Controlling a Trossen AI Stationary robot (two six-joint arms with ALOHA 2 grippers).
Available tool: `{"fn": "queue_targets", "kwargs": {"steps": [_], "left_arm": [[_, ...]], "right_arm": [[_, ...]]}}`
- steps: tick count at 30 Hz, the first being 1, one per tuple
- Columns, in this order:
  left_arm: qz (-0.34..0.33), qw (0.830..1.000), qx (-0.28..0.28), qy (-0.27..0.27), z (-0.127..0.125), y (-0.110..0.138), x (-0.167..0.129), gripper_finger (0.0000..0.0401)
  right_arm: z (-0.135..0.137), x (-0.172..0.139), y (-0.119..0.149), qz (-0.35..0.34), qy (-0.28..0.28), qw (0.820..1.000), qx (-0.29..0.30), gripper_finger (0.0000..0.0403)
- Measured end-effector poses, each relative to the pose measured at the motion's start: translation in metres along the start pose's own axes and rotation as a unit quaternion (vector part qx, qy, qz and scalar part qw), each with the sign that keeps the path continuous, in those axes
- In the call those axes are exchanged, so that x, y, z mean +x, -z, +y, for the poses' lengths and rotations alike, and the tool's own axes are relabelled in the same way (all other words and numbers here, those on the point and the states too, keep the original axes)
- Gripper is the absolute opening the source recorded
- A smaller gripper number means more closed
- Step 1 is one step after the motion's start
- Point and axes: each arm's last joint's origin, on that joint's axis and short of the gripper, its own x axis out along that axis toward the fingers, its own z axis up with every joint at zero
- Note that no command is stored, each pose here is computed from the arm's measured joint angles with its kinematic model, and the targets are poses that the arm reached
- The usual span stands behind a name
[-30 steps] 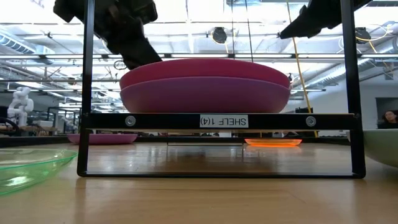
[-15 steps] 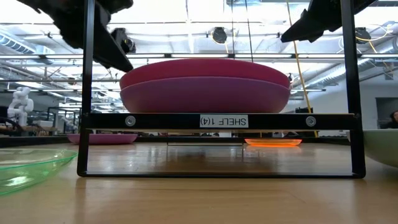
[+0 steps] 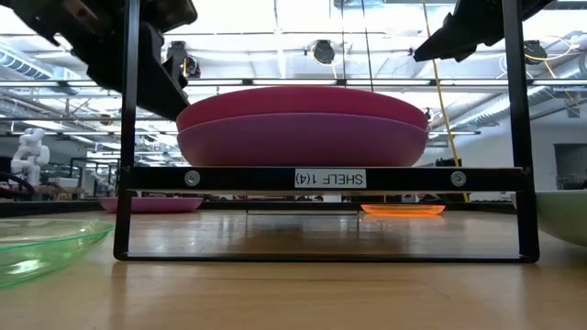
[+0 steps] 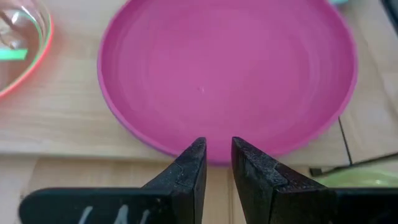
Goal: Place and stack plates onto a shelf
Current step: Stack the small orange plate on top of the small green plate on the shelf
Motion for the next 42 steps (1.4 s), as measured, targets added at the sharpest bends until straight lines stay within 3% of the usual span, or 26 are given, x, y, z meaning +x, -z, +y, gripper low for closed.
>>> {"fn": "queue_targets", "kwargs": {"steps": [20,25,33,36,42], "left_arm": [[-0.019,0.999,-0.016,-0.041,-0.003,0.001,0.004,0.0081],[-0.043,0.999,-0.005,-0.033,-0.005,-0.003,0.004,0.0081],[-0.061,0.996,0.015,-0.068,-0.001,-0.006,0.004,0.0081],[-0.062,0.995,0.011,-0.071,0.001,-0.007,0.005,0.0081],[-0.063,0.995,0.009,-0.073,0.001,-0.007,0.005,0.0081]], "right_arm": [[0.0,0.0,0.0,0.0,0.0,1.0,-0.006,0.0073],[0.0,0.0,0.0,0.0,0.0,1.0,-0.006,0.0073],[-0.003,0.002,0.0,0.001,0.012,1.0,0.004,0.0073],[-0.007,0.007,0.007,0.006,0.028,1.0,0.012,0.0073],[-0.025,0.024,0.031,0.051,0.119,0.991,0.025,0.0073]]}}
